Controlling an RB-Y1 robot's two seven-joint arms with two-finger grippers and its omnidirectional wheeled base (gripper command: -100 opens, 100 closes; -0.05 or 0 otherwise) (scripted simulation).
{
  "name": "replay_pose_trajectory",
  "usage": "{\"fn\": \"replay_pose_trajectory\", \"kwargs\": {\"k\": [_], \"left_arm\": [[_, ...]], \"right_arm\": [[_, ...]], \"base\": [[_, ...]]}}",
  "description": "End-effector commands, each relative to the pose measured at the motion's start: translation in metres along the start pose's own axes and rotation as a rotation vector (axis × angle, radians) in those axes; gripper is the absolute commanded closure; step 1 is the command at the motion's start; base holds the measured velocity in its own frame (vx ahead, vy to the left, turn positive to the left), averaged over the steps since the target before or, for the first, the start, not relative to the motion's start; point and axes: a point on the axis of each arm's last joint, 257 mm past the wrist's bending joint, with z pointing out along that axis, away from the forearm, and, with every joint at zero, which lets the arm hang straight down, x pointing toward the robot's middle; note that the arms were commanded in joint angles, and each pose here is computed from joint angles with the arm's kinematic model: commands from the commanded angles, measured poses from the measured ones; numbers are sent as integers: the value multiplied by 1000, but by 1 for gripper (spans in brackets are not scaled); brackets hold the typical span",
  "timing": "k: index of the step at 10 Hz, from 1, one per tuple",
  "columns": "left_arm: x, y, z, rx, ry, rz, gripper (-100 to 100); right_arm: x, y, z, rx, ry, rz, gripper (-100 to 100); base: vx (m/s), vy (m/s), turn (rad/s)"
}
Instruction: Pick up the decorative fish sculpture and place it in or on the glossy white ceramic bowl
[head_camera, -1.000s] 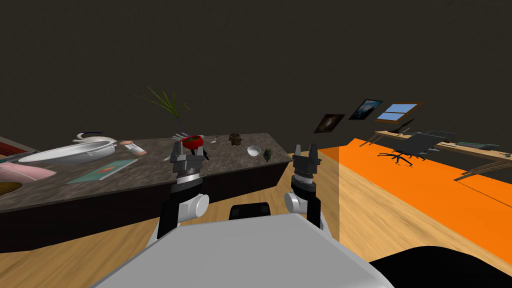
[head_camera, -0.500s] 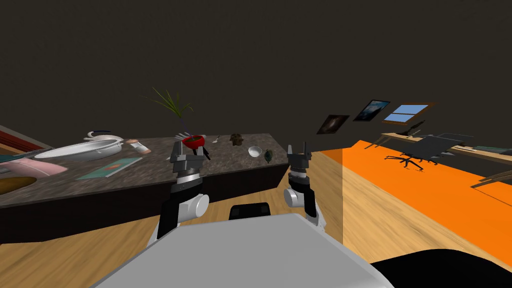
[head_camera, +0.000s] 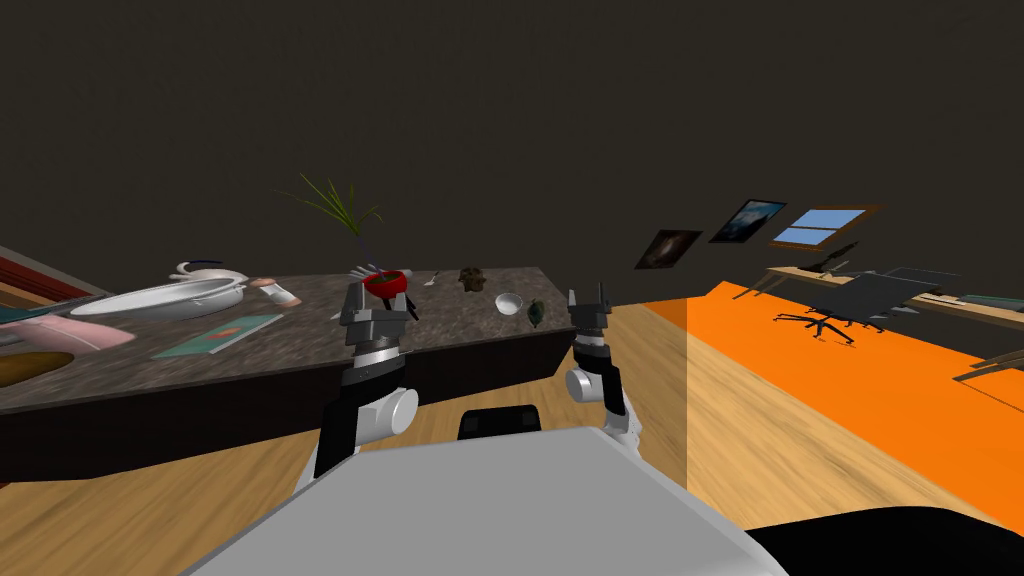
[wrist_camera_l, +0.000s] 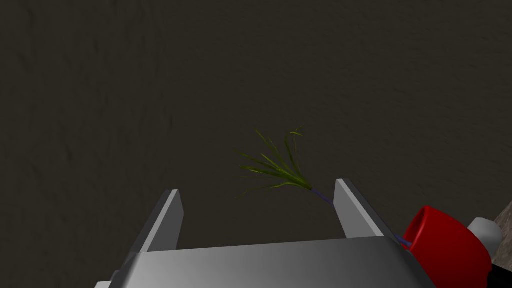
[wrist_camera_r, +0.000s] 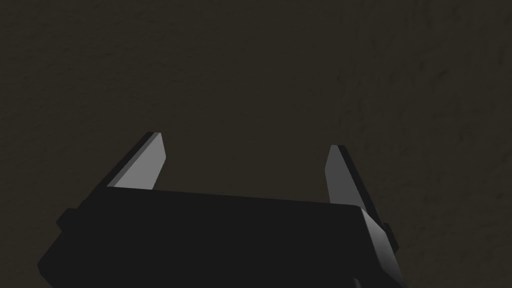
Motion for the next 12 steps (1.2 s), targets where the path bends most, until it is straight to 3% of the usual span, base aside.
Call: {"fn": "replay_pose_trajectory", "kwargs": {"k": [1,5,12], "left_arm": [[0,0,0,0,0,0,0],[0,0,0,0,0,0,0],[0,0,0,0,0,0,0]], "right_arm": [[-4,-8,2,15,-5,34,-100],[-23,-51,16,97,-45,214,-100],[-42,-99,31,185,-109,439,-100]], "base": [[9,-30,10],[9,-42,9],[-1,-25,6]]}}
